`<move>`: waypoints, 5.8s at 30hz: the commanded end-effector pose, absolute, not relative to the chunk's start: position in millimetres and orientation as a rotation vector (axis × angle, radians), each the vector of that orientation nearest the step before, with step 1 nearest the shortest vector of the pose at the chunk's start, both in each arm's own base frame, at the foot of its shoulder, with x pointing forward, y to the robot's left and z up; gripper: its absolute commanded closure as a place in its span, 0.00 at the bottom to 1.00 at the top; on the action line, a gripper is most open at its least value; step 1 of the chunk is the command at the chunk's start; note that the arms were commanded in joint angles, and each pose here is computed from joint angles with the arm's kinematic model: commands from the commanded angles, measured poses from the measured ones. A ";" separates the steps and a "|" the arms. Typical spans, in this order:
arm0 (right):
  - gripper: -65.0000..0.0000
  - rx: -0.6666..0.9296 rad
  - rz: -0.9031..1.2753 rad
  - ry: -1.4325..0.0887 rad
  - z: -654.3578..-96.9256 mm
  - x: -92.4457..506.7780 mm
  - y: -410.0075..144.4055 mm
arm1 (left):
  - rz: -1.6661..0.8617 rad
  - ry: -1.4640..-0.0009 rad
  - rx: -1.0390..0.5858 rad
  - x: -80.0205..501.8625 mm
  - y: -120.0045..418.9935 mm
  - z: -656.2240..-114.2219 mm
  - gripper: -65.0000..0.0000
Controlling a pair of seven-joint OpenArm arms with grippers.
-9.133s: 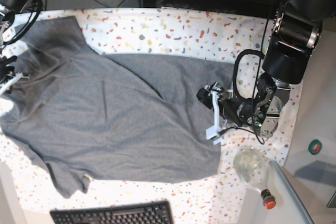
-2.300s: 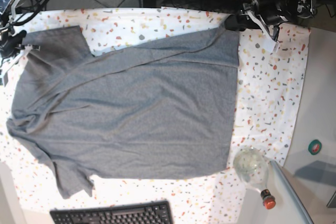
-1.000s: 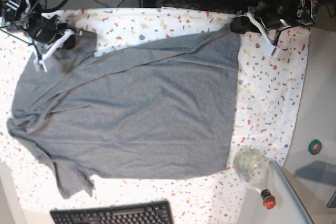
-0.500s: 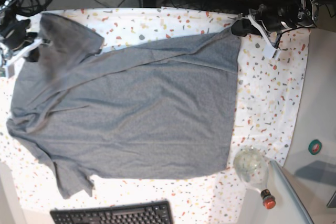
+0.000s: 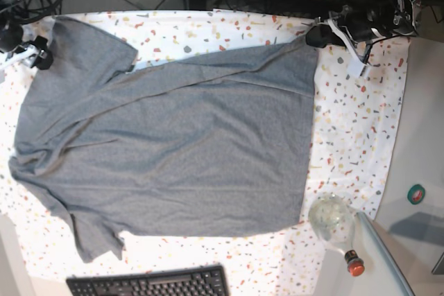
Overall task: Layout the t-shirt on the table in an organized manner, then fold the t-shirt properly
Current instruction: 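Grasp the shirt's shoulder corner with the right gripper and pull outward, then lift the shirt with both grippers and shake it out over the cloth, then lay the shirt down and release it with the left gripper, then grasp the shirt's edge with the left gripper and drag it outward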
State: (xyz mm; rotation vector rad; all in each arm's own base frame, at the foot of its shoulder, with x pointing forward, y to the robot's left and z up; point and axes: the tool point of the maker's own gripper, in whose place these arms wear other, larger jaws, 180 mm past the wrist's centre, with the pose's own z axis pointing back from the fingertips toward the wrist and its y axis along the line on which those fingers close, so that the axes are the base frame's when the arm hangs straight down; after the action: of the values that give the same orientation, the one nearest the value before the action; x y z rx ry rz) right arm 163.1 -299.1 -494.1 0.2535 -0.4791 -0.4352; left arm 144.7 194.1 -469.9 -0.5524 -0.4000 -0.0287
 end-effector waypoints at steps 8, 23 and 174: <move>0.40 0.301 -0.372 -0.431 -504.0 165.1 -267.8 | -0.038 -0.423 -0.552 148.5 198.2 -464.3 1.00; 0.76 0.304 -0.378 -0.449 -502.0 173.0 -269.6 | -0.040 -0.421 -0.551 146.6 197.9 -464.2 1.00; 1.00 -0.079 -0.378 -0.730 -403.3 191.5 -386.6 | -0.395 -0.477 -0.185 243.0 183.9 -510.5 1.00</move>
State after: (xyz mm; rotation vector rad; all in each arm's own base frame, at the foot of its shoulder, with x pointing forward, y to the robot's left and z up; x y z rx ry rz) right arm 181.8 -377.7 -417.7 -0.0601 -0.6794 -0.3919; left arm 260.8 162.2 -495.6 -0.2803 -0.5895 -0.3657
